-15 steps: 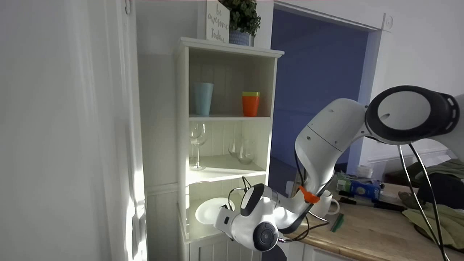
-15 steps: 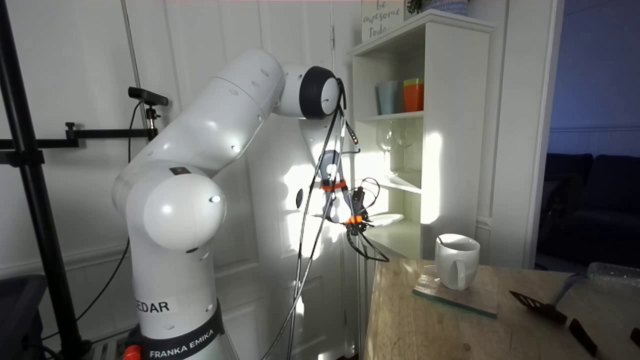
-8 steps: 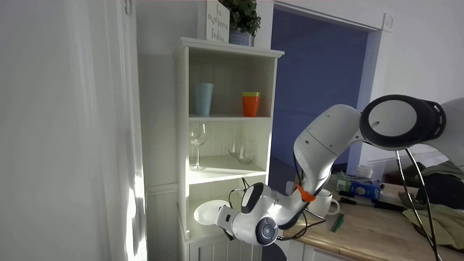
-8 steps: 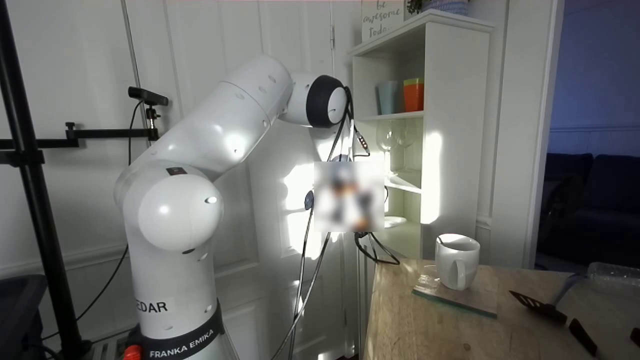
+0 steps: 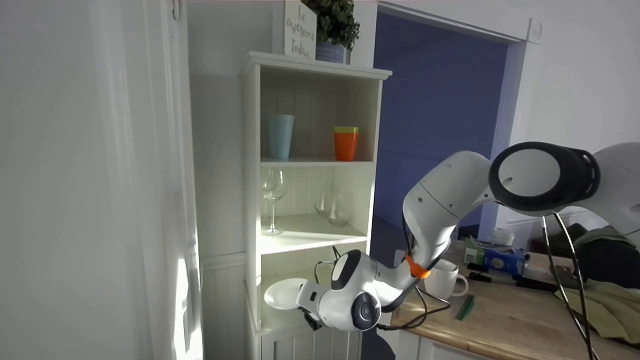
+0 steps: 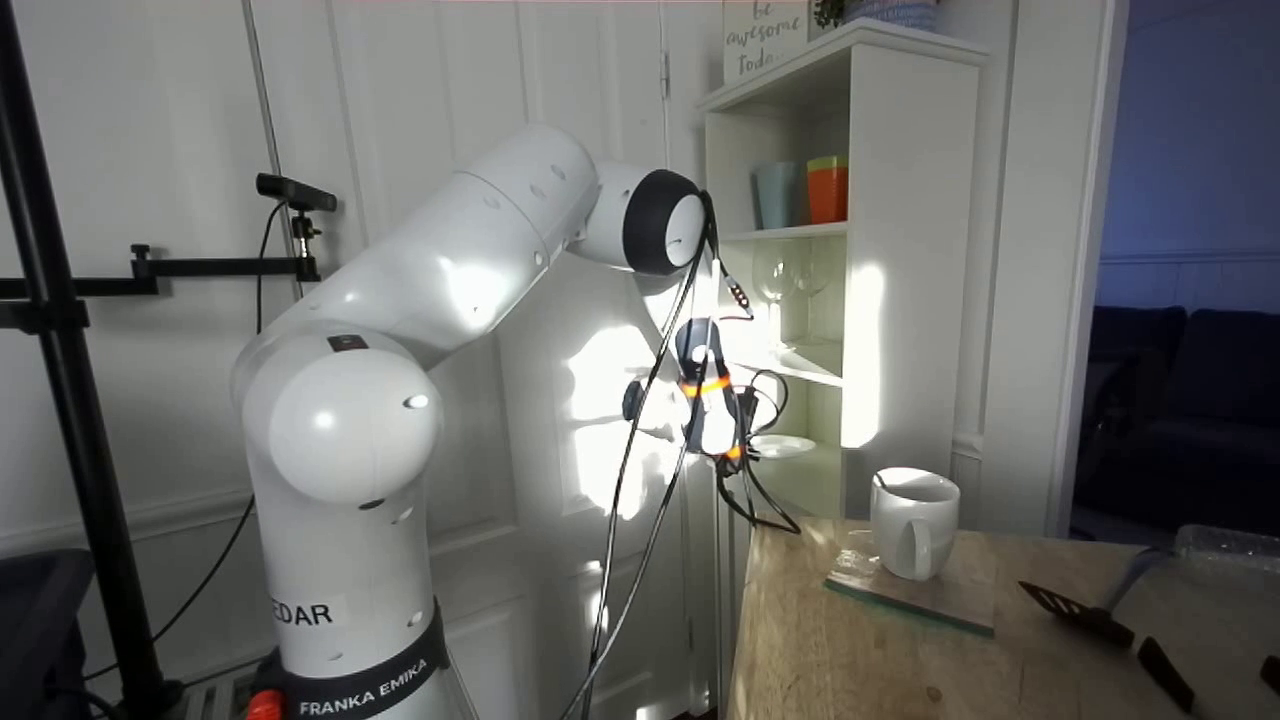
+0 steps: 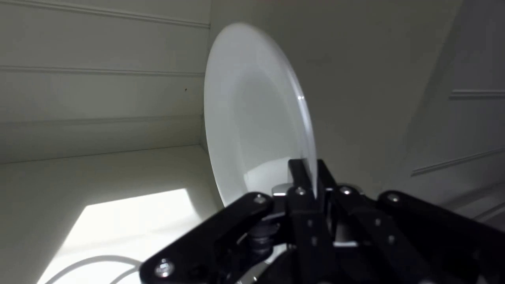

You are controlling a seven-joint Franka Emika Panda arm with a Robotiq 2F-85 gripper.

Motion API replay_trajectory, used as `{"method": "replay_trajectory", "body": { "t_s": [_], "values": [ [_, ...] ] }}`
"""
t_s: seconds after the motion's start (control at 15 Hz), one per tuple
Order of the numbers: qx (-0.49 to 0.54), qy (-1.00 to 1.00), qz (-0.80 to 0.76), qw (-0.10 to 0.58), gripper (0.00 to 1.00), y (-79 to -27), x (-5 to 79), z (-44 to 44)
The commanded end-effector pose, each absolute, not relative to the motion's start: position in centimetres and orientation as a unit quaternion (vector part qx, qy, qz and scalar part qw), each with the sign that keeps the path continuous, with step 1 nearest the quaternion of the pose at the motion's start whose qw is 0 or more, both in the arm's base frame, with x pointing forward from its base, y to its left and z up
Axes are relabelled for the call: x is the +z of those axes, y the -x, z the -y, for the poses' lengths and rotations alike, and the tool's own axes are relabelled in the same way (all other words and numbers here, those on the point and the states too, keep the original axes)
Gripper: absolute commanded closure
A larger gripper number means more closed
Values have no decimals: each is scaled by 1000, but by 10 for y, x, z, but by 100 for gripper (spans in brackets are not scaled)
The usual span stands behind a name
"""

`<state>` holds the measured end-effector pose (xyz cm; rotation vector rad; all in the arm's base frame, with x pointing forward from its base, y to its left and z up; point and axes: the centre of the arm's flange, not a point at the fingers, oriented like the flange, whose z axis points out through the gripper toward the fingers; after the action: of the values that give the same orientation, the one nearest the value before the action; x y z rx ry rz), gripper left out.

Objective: Pick up the white plates and put them on the bottom white shelf

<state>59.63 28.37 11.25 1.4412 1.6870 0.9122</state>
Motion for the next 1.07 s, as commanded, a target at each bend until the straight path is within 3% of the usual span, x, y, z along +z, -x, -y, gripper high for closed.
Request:
{"method": "replay_trajectory", "body": {
  "t_s": [0.0, 1.0],
  "values": [
    [369, -556, -656, 351, 98, -614, 107, -283],
    [367, -570, -656, 332, 98, -650, 97, -283]
  ]
}}
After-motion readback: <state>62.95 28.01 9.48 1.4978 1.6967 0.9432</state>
